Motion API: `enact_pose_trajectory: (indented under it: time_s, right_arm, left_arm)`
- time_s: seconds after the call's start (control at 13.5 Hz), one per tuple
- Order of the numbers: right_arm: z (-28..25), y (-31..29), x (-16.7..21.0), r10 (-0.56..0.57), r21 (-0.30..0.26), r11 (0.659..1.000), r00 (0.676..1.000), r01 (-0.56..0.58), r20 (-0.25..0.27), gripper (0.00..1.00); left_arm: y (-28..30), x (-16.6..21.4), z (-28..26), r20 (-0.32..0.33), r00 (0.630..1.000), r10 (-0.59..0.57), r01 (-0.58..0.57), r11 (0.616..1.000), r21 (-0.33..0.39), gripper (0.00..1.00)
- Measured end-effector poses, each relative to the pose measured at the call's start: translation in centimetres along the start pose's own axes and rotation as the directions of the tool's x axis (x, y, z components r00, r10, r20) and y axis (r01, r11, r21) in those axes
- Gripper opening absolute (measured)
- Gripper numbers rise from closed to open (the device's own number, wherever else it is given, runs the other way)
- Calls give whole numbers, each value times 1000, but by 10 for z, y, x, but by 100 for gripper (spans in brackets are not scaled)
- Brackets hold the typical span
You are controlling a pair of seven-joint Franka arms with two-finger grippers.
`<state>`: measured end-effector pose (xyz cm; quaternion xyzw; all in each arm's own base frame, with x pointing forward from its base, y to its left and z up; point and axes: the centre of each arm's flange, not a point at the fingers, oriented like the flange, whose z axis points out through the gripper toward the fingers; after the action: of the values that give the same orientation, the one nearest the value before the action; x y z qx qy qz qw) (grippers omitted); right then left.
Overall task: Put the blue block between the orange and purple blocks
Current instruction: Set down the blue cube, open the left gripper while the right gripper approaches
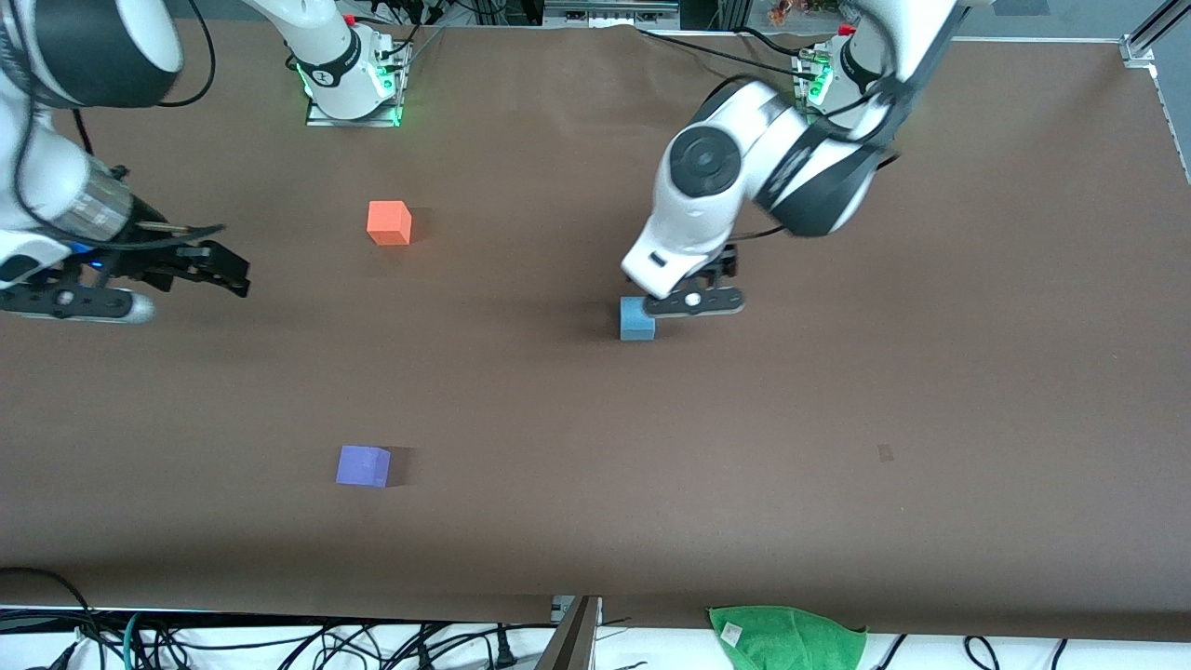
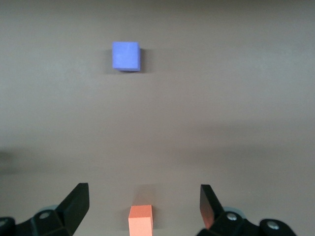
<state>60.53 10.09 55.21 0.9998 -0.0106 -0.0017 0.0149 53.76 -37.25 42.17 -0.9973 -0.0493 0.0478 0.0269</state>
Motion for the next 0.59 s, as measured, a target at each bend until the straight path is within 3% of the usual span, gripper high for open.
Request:
enact_pose_trajectory:
  time_s: [0.22, 0.59]
  right_arm:
    - [31, -55, 4, -55, 7, 998, 998, 55, 19, 100]
    - [93, -177, 2, 31, 90, 996, 999, -30, -7, 100]
  left_arm:
    - [-83, 30, -51, -22, 999, 29, -29, 1000, 7, 100]
    - [-221, 68, -102, -36, 996, 79, -79, 997, 5, 100]
